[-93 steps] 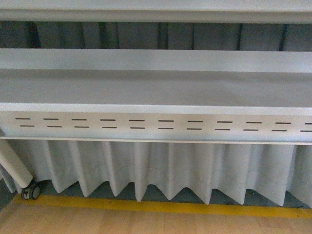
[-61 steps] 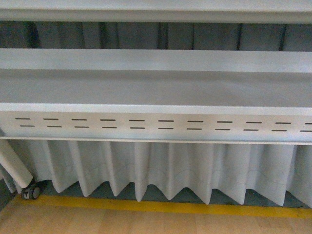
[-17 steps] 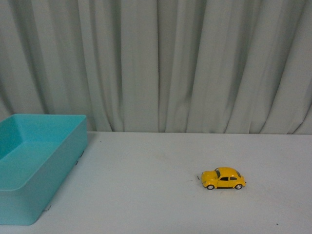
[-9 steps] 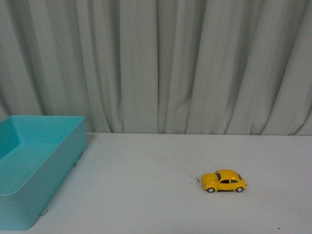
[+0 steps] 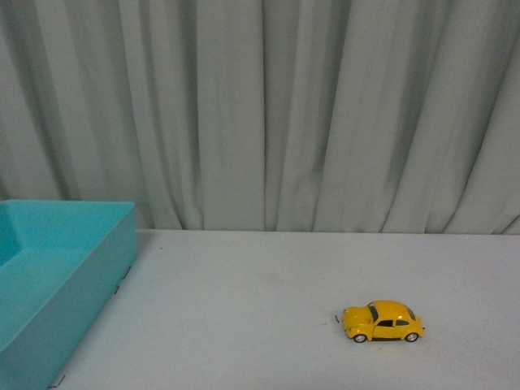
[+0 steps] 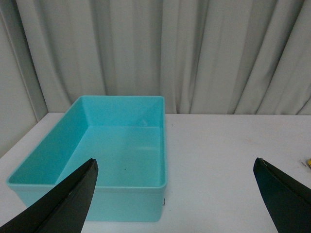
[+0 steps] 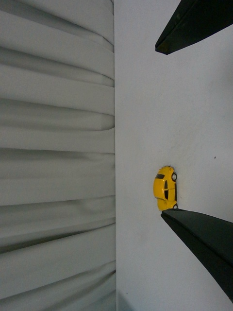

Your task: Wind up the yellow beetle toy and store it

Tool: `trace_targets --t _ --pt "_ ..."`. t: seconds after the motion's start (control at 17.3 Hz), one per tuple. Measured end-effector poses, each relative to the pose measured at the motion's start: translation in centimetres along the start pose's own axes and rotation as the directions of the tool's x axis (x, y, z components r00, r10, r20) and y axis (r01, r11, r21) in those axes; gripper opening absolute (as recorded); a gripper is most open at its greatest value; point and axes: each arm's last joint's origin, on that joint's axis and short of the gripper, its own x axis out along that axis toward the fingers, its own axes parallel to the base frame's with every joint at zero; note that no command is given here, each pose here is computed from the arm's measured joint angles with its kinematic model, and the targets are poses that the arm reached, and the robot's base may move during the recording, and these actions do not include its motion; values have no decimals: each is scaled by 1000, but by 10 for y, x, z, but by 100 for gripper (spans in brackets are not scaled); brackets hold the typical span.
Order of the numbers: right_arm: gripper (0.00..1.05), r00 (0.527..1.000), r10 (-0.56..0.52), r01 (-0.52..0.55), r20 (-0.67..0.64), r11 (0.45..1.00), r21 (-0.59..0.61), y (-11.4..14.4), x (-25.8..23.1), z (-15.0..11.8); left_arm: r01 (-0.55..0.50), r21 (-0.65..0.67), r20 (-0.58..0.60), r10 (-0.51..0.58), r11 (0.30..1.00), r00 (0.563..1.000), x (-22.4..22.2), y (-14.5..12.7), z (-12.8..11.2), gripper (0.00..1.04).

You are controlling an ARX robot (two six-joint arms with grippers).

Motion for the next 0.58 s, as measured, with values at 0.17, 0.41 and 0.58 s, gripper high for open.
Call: trace_targets --t 0.17,0.41,0.58 --pt "98 1000 0 0 0 1000 0 0 0 0 0 0 0 0 1000 1000 0 0 0 98" --pt "98 1000 0 0 0 1000 0 0 0 0 0 0 0 0 1000 1000 0 0 0 98" --pt "98 1000 0 0 0 1000 0 0 0 0 0 0 0 0 1000 1000 0 0 0 98"
